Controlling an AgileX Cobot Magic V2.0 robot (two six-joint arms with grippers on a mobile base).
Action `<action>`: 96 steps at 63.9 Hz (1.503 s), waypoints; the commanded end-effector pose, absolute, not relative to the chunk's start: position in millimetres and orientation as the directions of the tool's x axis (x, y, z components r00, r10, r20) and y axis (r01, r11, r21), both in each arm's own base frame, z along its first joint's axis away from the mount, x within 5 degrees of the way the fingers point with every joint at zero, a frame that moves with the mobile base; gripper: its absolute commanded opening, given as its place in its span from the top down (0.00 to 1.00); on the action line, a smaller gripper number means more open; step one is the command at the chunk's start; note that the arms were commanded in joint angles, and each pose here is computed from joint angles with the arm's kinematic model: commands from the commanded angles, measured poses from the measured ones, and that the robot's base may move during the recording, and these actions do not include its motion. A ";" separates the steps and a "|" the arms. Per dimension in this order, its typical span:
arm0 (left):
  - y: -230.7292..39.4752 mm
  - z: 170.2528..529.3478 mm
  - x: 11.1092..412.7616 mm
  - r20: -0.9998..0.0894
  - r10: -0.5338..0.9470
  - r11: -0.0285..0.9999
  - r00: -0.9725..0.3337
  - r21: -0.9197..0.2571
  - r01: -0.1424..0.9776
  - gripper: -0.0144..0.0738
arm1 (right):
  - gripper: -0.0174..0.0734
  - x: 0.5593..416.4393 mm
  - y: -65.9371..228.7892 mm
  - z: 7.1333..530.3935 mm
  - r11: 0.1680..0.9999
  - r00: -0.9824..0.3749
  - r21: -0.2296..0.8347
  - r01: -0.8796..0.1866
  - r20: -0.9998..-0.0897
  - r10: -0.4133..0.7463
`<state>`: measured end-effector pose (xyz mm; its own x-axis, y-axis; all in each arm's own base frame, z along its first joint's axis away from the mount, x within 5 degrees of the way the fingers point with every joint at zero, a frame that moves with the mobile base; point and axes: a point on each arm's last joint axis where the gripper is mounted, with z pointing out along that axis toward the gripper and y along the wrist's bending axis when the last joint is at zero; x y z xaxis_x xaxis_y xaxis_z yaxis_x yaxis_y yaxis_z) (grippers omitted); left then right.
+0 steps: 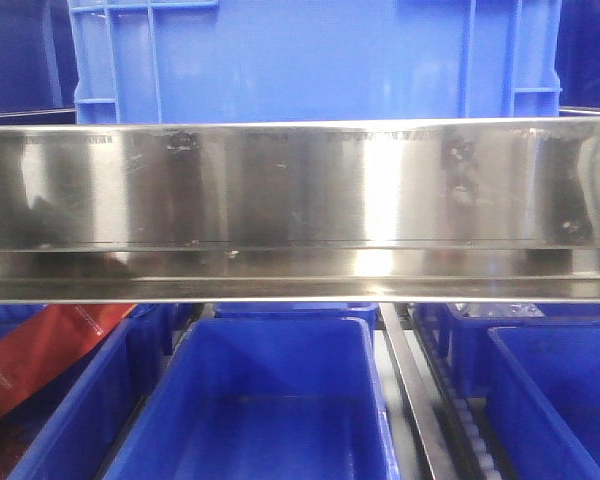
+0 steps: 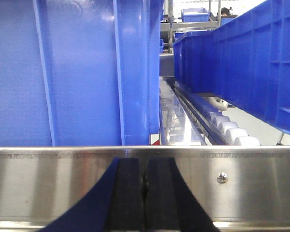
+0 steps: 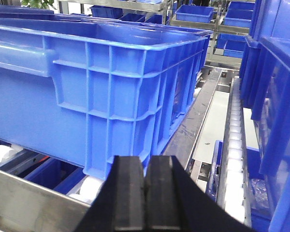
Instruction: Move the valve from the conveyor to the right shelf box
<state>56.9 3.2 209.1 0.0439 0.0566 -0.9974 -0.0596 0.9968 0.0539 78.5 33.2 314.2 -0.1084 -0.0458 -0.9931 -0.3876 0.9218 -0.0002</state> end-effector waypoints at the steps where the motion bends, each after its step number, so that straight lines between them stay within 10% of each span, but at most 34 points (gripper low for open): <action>1: 3.1 212.6 56.1 -0.996 0.046 0.997 0.078 0.042 -0.058 0.96 | 0.99 78.5 32.3 316.1 0.925 -0.078 -0.016 -0.380 -0.996 -0.049; 47: 3.1 212.6 56.1 -0.996 0.046 0.997 0.078 0.042 -0.058 0.96 | 0.99 78.5 31.6 317.6 0.927 -0.061 -0.021 -0.373 -0.997 -0.047; 75: 3.1 212.6 56.1 -0.996 0.046 0.997 0.078 0.042 -0.058 0.96 | 0.99 62.5 2.5 268.9 0.999 0.002 0.039 -0.033 -0.999 0.039; 96: 3.1 212.6 56.1 -0.996 0.046 0.997 0.078 0.042 -0.058 0.96 | 0.99 56.5 0.4 206.0 0.998 0.008 0.060 -0.004 -0.998 0.060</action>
<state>56.8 3.2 209.8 0.0514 0.0570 -0.9971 -0.0601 0.9967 0.0539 56.3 0.4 210.6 -0.0292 0.0616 -0.9977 0.0031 0.9981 0.0615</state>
